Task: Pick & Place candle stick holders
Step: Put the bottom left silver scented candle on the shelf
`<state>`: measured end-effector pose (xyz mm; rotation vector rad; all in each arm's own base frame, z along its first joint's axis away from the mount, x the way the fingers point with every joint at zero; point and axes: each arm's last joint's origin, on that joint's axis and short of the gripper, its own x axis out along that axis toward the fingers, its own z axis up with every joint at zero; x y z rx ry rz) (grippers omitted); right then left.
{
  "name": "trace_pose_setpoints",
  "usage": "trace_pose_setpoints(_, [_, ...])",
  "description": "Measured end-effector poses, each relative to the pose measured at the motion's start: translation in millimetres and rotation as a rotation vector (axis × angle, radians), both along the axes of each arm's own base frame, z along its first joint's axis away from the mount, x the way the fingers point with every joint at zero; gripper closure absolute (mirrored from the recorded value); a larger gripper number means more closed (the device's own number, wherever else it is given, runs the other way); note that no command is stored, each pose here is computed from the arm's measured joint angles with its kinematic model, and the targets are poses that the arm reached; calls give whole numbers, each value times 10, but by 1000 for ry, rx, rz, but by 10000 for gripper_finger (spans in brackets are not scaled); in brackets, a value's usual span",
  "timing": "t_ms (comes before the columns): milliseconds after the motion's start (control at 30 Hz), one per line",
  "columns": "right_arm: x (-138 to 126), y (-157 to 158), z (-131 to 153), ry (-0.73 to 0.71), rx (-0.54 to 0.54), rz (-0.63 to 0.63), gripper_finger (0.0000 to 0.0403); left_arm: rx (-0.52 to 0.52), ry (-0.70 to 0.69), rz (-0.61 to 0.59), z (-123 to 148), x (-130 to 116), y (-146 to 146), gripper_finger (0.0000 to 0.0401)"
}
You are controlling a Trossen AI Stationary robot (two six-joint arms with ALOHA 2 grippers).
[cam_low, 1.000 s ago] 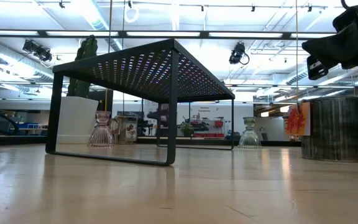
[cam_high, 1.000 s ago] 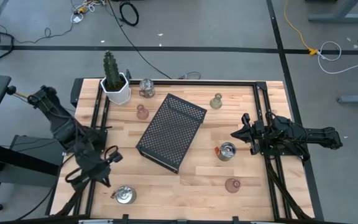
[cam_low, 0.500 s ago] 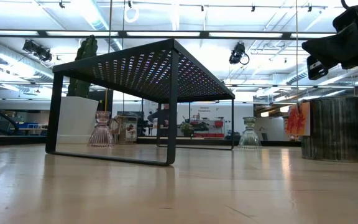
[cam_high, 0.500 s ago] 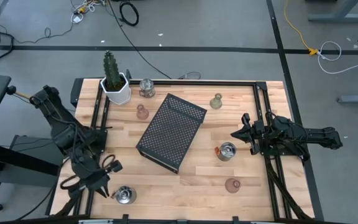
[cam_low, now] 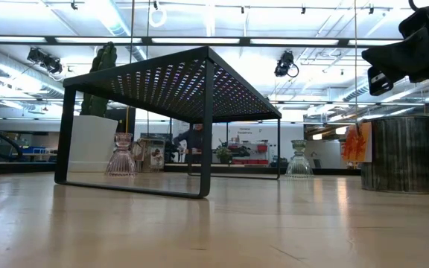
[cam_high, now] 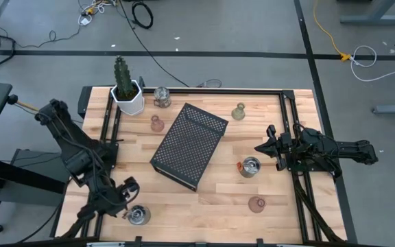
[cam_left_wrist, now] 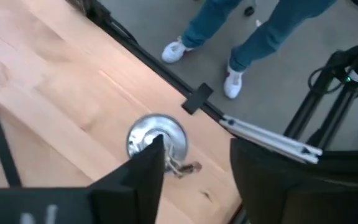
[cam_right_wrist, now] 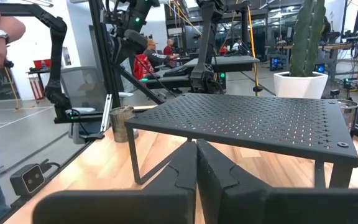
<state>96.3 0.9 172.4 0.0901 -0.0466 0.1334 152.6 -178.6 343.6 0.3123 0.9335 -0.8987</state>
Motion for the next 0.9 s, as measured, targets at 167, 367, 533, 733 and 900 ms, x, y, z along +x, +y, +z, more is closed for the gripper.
trace_pose_setpoints(167, [0,0,0,0,0,0,391,30,-34,31,7,12,9,161])
trace_pose_setpoints(367, [0,0,0,0,0,0,391,48,-57,30,8,16,14,113])
trace_pose_setpoints(533, [0,0,1,0,0,0,391,68,-76,50,6,23,21,81])
trace_pose_setpoints(733, [0,0,1,0,0,0,391,138,-100,65,-71,90,-27,43])
trace_pose_setpoints(900, [0,0,1,0,0,0,391,177,-70,61,-182,163,-109,10])
